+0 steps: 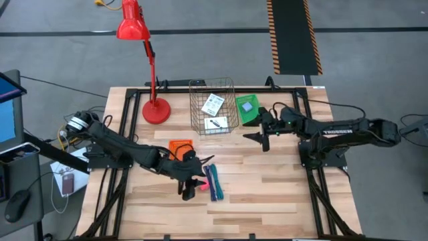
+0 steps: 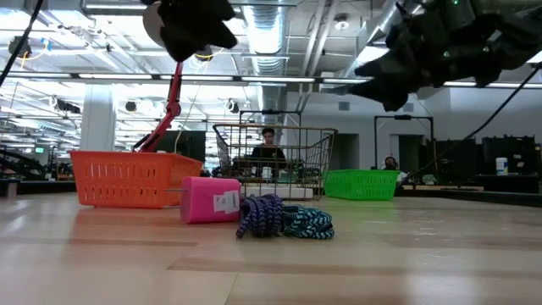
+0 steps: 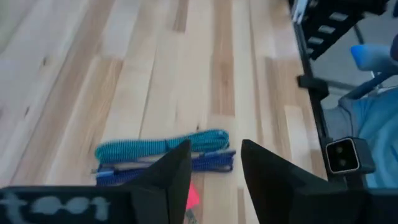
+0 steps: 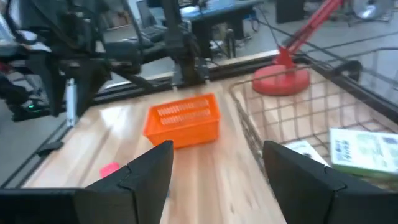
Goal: Pick and place items into bin
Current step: Put the pink charger adapter into the green bin
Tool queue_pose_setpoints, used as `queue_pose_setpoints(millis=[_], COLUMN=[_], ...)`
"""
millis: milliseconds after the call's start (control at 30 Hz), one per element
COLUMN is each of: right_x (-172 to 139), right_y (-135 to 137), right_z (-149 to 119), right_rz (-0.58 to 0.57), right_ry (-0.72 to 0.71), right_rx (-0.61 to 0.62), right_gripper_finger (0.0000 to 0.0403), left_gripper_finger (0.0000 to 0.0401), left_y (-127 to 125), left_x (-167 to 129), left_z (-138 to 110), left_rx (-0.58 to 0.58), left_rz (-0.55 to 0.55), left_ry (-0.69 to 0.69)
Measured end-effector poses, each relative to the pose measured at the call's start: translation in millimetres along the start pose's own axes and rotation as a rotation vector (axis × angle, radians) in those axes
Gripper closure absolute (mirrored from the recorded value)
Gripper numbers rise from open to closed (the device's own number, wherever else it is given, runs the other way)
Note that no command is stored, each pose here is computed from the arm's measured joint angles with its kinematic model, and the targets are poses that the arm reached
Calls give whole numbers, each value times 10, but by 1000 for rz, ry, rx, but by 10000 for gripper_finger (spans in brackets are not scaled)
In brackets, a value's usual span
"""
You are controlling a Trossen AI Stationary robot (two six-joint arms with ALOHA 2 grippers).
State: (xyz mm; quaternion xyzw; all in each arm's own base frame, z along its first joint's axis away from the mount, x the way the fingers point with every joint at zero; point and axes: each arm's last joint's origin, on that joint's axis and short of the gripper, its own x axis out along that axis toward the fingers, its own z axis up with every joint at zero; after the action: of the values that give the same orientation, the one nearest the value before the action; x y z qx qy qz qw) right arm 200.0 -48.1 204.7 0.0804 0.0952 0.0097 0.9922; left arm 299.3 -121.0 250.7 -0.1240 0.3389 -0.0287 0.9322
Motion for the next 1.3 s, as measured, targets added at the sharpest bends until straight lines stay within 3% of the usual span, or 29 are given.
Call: queue_pose_setpoints(millis=[333, 533, 867, 1300], right_x=[-110, -174, -241, -253], right_y=[-219, -358, -470, -475], right_z=[-150, -186, -259, -305], right_rz=[-115, -191, -254, -259], right_ry=[38, 73, 144, 189], right_rx=[17, 31, 50, 65], right_gripper_finger=[159, 159, 159, 159], left_gripper_finger=[239, 238, 238, 238], left_y=[77, 167, 168, 185], left_x=[157, 364, 577, 548], left_z=[300, 319, 352, 307], left_rx=[-128, -225, -307, -326], left_rz=[68, 121, 95, 130], left_ry=[202, 288, 341, 397])
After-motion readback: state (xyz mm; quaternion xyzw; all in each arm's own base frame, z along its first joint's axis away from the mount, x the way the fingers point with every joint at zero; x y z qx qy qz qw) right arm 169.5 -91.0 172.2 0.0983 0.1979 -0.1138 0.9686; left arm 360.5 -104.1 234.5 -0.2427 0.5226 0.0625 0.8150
